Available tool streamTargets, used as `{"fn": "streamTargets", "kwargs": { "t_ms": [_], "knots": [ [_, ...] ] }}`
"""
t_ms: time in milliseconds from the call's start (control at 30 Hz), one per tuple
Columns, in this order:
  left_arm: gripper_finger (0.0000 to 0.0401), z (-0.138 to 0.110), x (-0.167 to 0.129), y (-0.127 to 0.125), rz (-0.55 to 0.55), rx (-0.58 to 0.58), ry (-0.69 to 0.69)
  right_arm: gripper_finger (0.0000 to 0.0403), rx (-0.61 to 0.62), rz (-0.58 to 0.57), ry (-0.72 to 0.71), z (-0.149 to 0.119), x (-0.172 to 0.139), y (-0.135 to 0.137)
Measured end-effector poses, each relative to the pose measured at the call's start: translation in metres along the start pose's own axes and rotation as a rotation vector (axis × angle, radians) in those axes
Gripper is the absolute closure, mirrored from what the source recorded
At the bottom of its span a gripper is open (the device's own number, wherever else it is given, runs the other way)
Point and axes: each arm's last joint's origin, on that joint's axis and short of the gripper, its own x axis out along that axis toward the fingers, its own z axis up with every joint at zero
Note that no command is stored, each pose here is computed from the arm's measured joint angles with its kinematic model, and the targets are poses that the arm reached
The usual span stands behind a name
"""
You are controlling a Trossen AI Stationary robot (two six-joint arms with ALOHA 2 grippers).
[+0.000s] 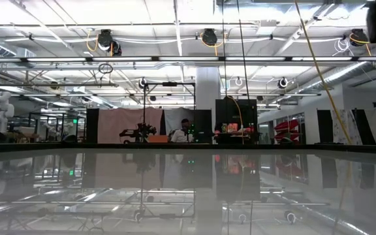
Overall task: Sort popcorn bags into baskets
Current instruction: Put the red popcorn bag into the blue bin
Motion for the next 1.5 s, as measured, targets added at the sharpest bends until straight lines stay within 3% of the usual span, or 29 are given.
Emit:
{"fn": "streamTargets", "kwargs": {
  "t_ms": [267, 500, 667, 867, 967, 1100, 1333, 1500],
  "knots": [
    [0.0393, 0.019, 0.028, 0.004, -0.063, -0.017, -0.01, 0.0268, 0.078, -0.106, 0.088, -0.015, 0.014, -0.019],
    [0.0393, 0.024, 0.037, 0.007, -0.119, -0.037, 0.003, 0.0297, 0.144, -0.051, 0.108, -0.026, 0.044, -0.035],
    [0.0393, 0.025, 0.037, 0.007, -0.118, -0.027, 0.001, 0.0309, 0.185, 0.03, -0.061, -0.014, 0.052, -0.03],
    [0.0393, 0.025, 0.04, 0.009, -0.108, -0.037, 0.004, 0.031, 0.225, 0.058, -0.41, 0.012, 0.055, -0.026],
    [0.0393, 0.025, 0.04, 0.009, -0.113, -0.035, 0.006, 0.031, 0.156, 0.096, -0.44, 0.021, 0.054, -0.021],
    [0.0393, 0.025, 0.04, 0.009, -0.122, -0.032, 0.011, 0.031, 0.027, 0.175, -0.34, 0.024, 0.051, -0.015],
    [0.0393, 0.02, 0.05, 0.002, -0.105, 0.0, 0.034, 0.031, -0.181, 0.276, -0.172, 0.008, 0.042, -0.01],
    [0.0393, 0.016, 0.062, 0.0, -0.079, 0.021, 0.055, 0.031, -0.328, 0.329, -0.173, -0.005, 0.032, -0.008]
  ]
}}
